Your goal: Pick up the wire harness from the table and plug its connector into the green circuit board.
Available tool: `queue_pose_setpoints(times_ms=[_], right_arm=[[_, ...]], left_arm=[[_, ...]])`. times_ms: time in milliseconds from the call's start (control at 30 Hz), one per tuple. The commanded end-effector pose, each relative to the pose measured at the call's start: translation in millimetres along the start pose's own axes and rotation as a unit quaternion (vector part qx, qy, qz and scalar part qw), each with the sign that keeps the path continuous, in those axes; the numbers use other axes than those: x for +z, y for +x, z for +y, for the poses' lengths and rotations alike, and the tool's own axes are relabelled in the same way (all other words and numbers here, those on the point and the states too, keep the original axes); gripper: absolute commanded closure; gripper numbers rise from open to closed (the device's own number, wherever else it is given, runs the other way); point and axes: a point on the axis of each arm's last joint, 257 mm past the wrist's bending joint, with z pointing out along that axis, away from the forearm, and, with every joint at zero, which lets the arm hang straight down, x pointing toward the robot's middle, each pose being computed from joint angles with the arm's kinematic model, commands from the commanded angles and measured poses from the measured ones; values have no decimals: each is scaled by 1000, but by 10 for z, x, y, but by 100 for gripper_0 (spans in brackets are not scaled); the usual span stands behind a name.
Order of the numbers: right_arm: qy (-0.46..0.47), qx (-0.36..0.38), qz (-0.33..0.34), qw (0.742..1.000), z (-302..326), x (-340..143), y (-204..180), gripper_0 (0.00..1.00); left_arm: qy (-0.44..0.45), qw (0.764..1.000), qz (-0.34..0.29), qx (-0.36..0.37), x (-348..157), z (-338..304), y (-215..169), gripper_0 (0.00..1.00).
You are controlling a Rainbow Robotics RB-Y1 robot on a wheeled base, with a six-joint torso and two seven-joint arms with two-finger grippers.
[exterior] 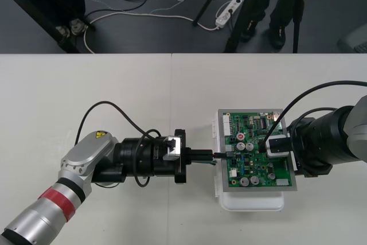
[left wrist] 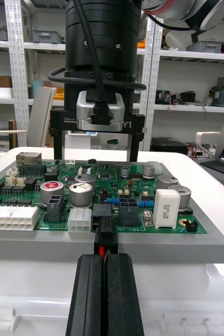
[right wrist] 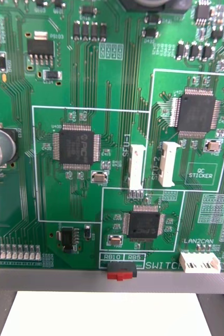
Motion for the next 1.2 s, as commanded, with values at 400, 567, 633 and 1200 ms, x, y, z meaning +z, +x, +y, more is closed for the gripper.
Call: queue_pose_setpoints(times_ms=[400,567,633,1200], right_arm=[[7,-35,-17,999,-34,-94,-208,0],[7,-34,-17,999,-37,-94,-205,0],[7,-34,-17,999,-37,-94,-205,0],[2,-24,-26,999,-9,-93,-268,0]], left_arm=[[12,998,-17,57,290,23,-159,100],[10,998,-18,59,315,25,-160,100],[9,998,-17,60,315,32,-156,100],[-1,998,-21,57,352,85,-187,100]])
